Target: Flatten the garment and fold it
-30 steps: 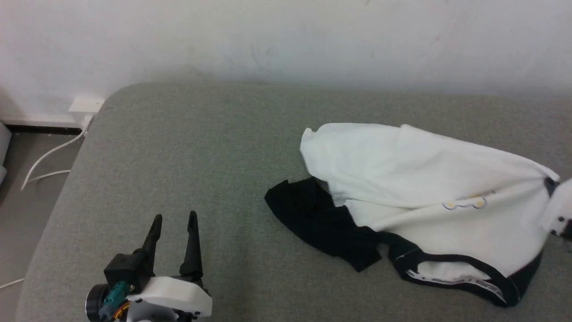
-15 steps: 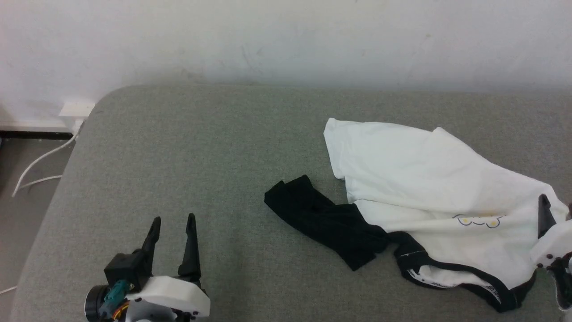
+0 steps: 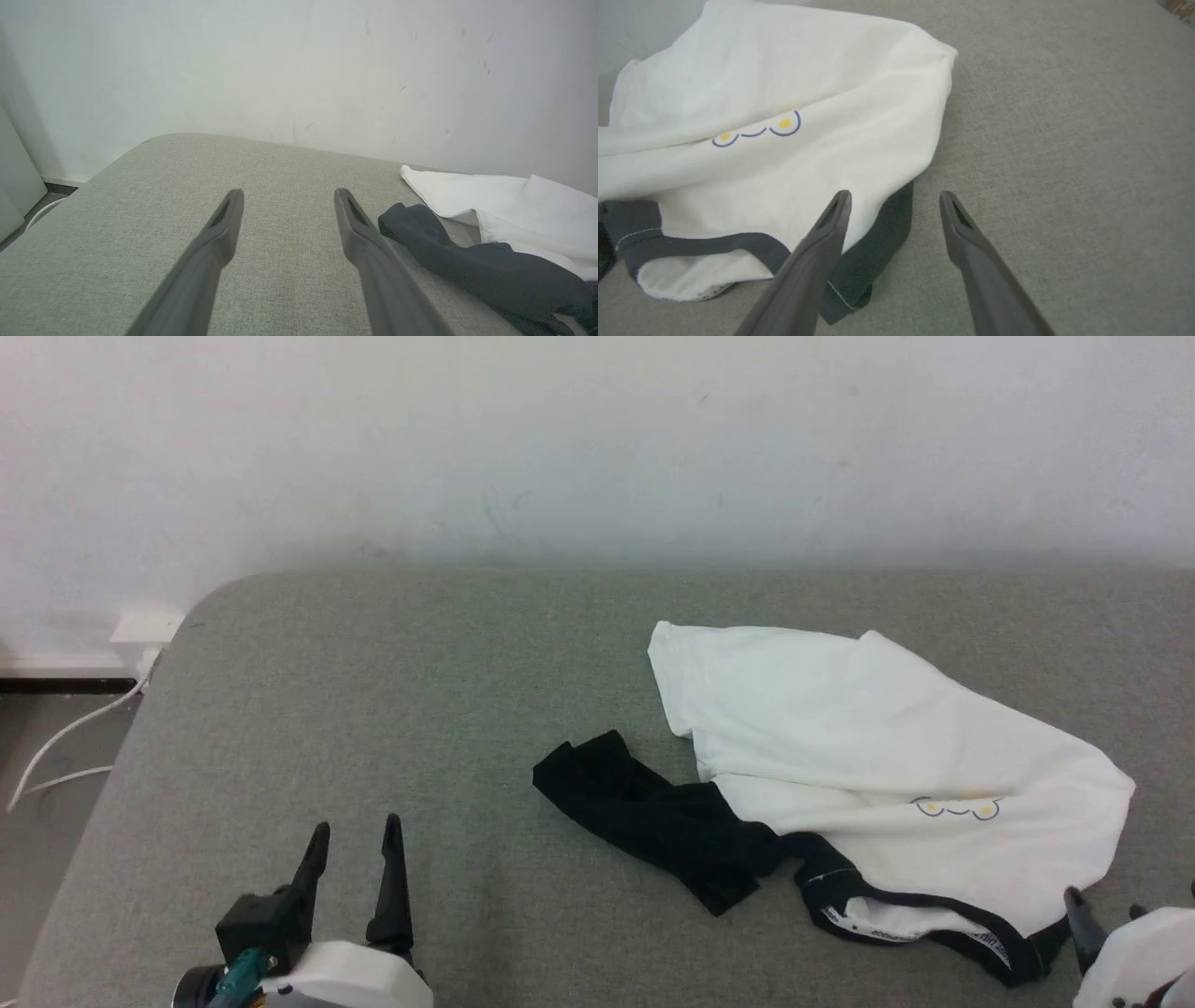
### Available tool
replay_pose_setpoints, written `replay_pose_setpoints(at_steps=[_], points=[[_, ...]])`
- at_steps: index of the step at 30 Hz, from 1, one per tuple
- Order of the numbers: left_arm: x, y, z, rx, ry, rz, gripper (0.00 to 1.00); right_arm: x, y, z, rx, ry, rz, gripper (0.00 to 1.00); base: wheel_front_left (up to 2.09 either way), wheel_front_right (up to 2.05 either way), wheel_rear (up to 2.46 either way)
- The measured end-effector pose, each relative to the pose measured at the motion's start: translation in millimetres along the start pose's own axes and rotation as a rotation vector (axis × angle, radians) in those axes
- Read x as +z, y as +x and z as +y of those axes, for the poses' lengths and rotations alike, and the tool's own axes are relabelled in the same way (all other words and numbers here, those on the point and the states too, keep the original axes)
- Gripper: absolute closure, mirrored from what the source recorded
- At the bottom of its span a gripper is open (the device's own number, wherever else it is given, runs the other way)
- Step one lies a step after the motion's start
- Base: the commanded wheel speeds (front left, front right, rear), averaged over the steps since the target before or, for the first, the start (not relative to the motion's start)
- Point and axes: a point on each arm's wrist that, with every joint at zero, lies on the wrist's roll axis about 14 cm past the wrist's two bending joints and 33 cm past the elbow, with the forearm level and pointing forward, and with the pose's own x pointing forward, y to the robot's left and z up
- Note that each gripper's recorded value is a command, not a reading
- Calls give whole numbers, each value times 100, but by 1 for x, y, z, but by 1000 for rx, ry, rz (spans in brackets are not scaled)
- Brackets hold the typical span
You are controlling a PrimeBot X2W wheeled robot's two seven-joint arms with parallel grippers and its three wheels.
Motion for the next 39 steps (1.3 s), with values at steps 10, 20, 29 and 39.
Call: replay_pose_setpoints(at_steps=[10,20,29,39], points=[[-2,4,-9,-27,2,13,0,-29,-6,-16,-13,12,324,0,0,0,0],[-12,15,-6,-17,9,43,0,-59,20,-5,-9,55,538,82,0,0,0],[-11,10,0,1,11,42,0,32,34,5,-2,-92,162,100,0,0,0],[-10,10,-3,-10,11,38,0,6,-10,188,508,-450,125,100,0,0,0]])
